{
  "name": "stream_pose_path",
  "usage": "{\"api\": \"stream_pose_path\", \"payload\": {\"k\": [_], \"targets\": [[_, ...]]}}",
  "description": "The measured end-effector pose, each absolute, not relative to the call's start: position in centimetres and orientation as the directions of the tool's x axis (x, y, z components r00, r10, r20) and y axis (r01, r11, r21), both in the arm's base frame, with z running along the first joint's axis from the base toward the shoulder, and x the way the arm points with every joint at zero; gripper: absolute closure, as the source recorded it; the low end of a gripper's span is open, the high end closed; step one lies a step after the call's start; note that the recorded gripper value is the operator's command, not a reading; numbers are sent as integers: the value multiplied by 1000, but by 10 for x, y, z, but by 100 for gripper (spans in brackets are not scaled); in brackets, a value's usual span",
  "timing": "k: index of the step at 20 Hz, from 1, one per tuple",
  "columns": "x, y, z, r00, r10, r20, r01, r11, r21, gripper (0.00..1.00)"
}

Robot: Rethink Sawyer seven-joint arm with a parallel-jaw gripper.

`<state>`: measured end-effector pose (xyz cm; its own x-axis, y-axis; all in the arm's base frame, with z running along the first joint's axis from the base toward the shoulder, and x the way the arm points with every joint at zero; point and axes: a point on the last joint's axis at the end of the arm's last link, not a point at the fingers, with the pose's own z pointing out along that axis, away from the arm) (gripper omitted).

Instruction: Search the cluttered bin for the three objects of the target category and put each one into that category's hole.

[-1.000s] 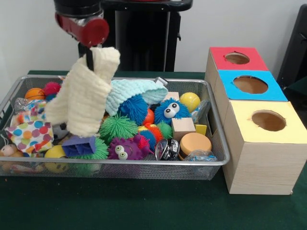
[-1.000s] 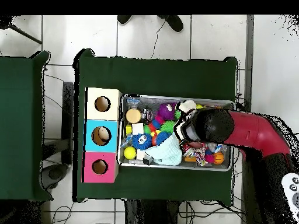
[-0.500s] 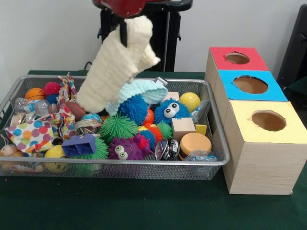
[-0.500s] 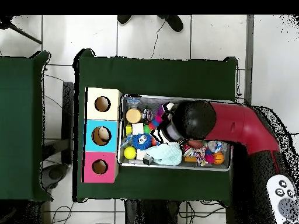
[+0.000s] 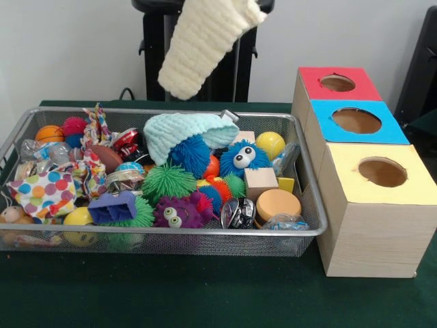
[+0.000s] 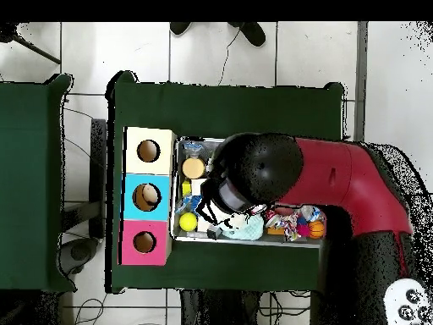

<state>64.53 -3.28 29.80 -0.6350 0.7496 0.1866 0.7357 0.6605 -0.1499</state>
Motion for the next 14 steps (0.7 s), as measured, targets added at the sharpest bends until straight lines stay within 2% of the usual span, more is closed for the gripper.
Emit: {"api": "stream_pose_path", "payload": {"k": [5,14], "targets": [[655,-27,317,-641,750,161,741,660,-123,100],[673,-34,324,-639,756,139,751,653,-97,100]]}}
